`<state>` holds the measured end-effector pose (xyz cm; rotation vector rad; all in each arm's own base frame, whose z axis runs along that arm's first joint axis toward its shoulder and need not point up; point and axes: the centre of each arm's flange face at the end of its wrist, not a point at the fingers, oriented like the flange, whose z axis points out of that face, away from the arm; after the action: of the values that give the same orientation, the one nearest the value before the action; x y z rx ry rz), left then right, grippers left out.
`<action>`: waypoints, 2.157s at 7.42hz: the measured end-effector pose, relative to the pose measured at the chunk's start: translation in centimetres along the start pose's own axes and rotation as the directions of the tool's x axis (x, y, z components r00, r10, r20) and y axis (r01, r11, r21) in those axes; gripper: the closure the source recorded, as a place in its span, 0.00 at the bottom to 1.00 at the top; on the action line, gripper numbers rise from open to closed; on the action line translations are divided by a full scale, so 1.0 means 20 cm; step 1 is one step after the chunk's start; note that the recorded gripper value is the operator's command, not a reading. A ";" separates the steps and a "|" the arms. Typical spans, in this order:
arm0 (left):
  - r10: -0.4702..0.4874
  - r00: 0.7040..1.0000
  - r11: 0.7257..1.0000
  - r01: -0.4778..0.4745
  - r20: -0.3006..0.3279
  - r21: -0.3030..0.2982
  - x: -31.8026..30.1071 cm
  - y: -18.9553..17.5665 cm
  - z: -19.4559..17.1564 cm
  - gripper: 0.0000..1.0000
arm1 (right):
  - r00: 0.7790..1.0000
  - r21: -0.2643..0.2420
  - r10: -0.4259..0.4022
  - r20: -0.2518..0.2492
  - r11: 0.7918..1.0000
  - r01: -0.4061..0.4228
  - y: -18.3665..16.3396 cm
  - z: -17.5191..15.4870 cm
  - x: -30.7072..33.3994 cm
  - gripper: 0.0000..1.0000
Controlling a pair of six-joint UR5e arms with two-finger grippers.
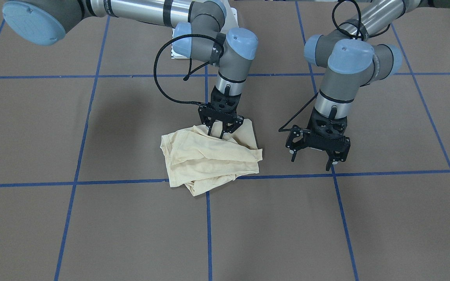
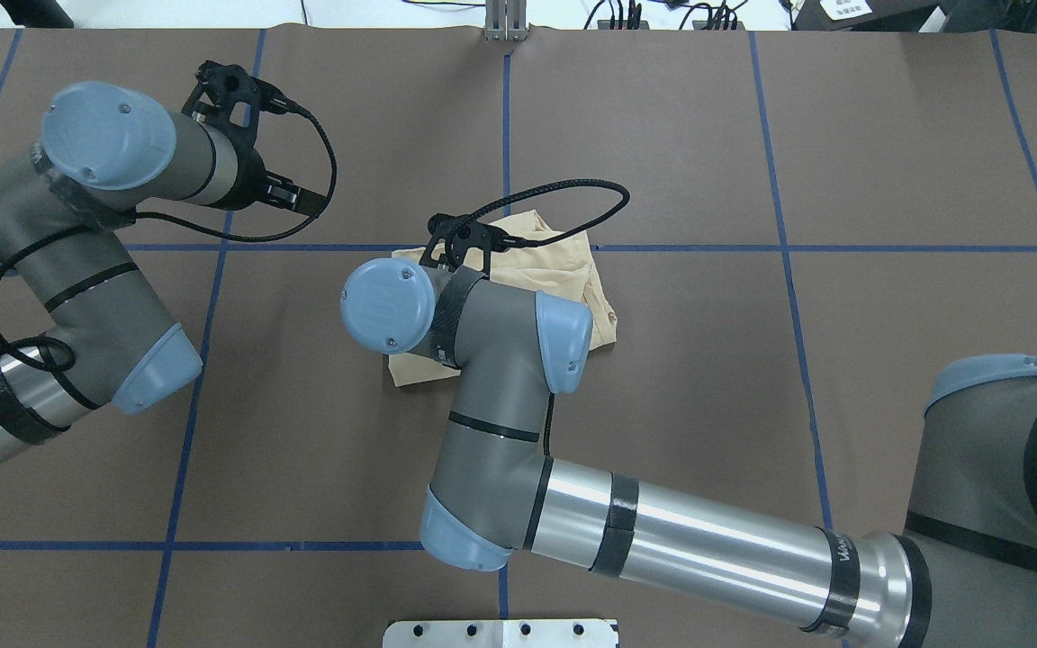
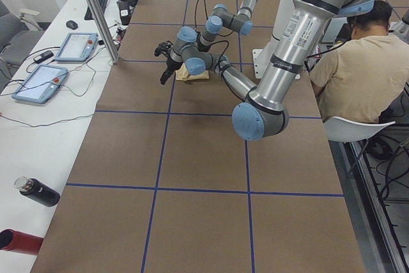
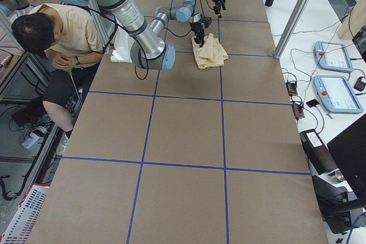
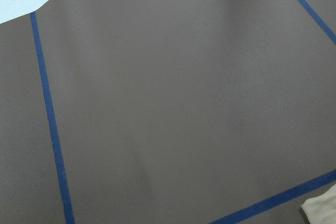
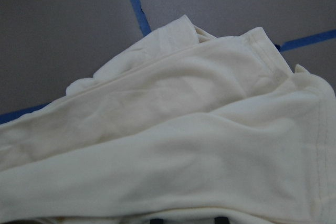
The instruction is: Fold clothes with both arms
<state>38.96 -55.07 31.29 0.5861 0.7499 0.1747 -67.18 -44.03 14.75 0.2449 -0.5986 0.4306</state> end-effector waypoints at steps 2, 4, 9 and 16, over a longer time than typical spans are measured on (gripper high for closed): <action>-0.001 1.000 1.000 0.001 -0.001 -0.001 0.00 0.00 0.00 0.00 | 1.000 0.037 -0.009 0.025 0.999 0.008 -0.23 0.12 0.01 0.60; -0.001 1.000 1.000 0.001 -0.001 -0.001 0.00 0.00 0.00 0.00 | 0.999 0.094 -0.024 0.042 0.995 0.020 -0.58 0.20 0.08 0.48; -0.001 1.000 1.000 0.001 -0.001 0.000 0.00 0.00 -0.01 0.00 | 0.995 0.043 0.000 0.102 0.999 -0.004 -0.74 -0.07 -0.02 0.20; -0.008 1.000 1.000 0.008 -0.001 0.000 0.00 0.01 0.00 0.00 | 0.999 -0.013 0.001 -0.053 1.000 -0.002 -0.16 0.12 0.07 0.46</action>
<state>38.87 -54.96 31.32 0.5829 0.7534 0.1682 -65.93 -47.29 17.17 0.2204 -0.5498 0.4330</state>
